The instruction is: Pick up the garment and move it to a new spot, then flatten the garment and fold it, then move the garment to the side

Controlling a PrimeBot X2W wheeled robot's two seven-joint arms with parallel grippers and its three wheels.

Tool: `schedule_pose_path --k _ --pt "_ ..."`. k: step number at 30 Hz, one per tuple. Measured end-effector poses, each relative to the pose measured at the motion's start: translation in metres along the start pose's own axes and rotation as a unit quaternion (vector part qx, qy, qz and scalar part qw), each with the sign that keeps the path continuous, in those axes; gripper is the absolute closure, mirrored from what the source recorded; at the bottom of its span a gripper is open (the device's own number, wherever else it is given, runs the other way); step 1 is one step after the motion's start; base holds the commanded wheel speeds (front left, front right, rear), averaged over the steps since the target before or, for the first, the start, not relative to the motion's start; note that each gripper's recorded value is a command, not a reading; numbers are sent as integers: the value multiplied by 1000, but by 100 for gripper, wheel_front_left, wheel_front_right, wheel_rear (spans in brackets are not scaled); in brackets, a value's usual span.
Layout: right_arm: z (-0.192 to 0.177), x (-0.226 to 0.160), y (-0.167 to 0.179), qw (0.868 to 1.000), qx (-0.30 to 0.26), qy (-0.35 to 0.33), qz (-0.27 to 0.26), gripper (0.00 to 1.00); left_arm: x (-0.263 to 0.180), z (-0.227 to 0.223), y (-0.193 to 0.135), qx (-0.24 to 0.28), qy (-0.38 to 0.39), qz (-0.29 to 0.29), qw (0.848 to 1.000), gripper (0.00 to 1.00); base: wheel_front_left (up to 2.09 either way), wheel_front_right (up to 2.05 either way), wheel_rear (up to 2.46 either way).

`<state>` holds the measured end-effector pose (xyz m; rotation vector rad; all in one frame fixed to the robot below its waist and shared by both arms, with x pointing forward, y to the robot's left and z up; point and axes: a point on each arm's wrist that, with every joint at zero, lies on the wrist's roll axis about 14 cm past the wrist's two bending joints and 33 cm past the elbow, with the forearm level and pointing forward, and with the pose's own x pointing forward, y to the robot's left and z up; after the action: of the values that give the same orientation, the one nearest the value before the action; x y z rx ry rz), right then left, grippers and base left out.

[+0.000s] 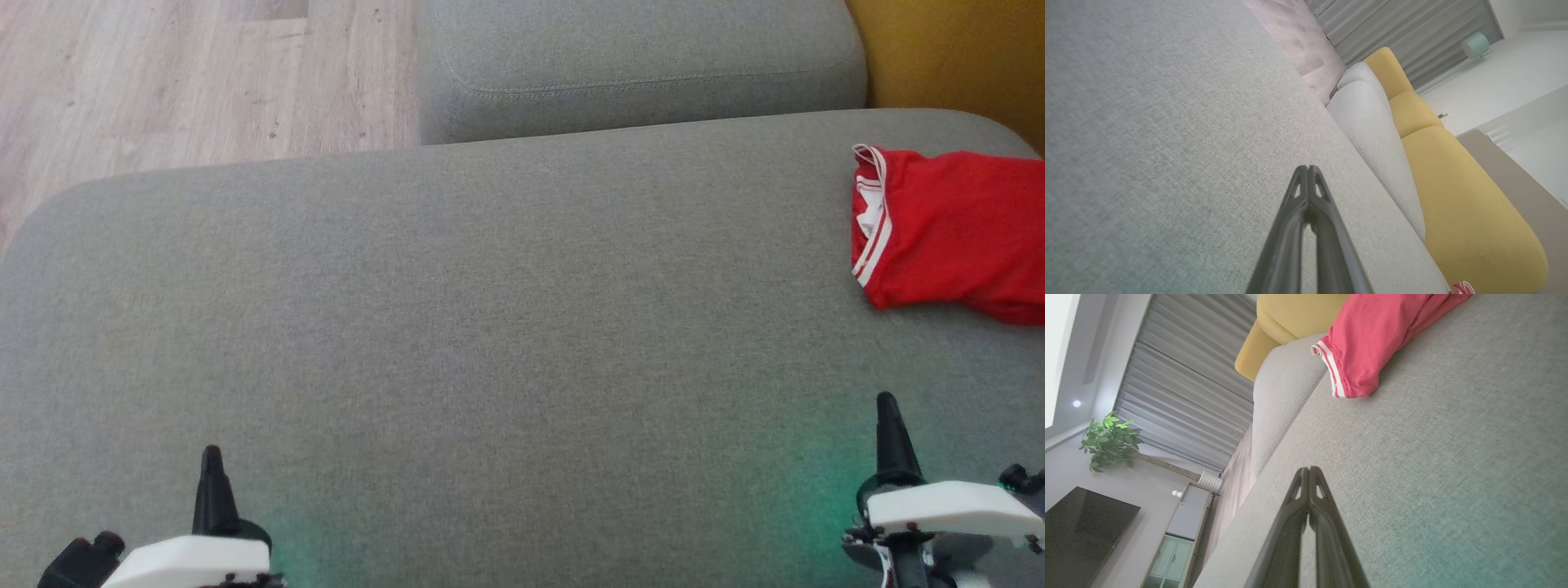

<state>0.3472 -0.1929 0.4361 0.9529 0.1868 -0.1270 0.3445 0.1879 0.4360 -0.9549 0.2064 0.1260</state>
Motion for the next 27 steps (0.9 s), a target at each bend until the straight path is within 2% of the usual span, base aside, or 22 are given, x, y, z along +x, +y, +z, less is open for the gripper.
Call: schedule_pose_path --k 14,27 --pt "7 4 5 996 83 -5 6 100 5 5 -7 -81 0 -12 997 100 0 0 0" --pt "15 9 12 987 159 -10 19 100 10 11 -14 -155 -1 -23 988 100 0 0 0"
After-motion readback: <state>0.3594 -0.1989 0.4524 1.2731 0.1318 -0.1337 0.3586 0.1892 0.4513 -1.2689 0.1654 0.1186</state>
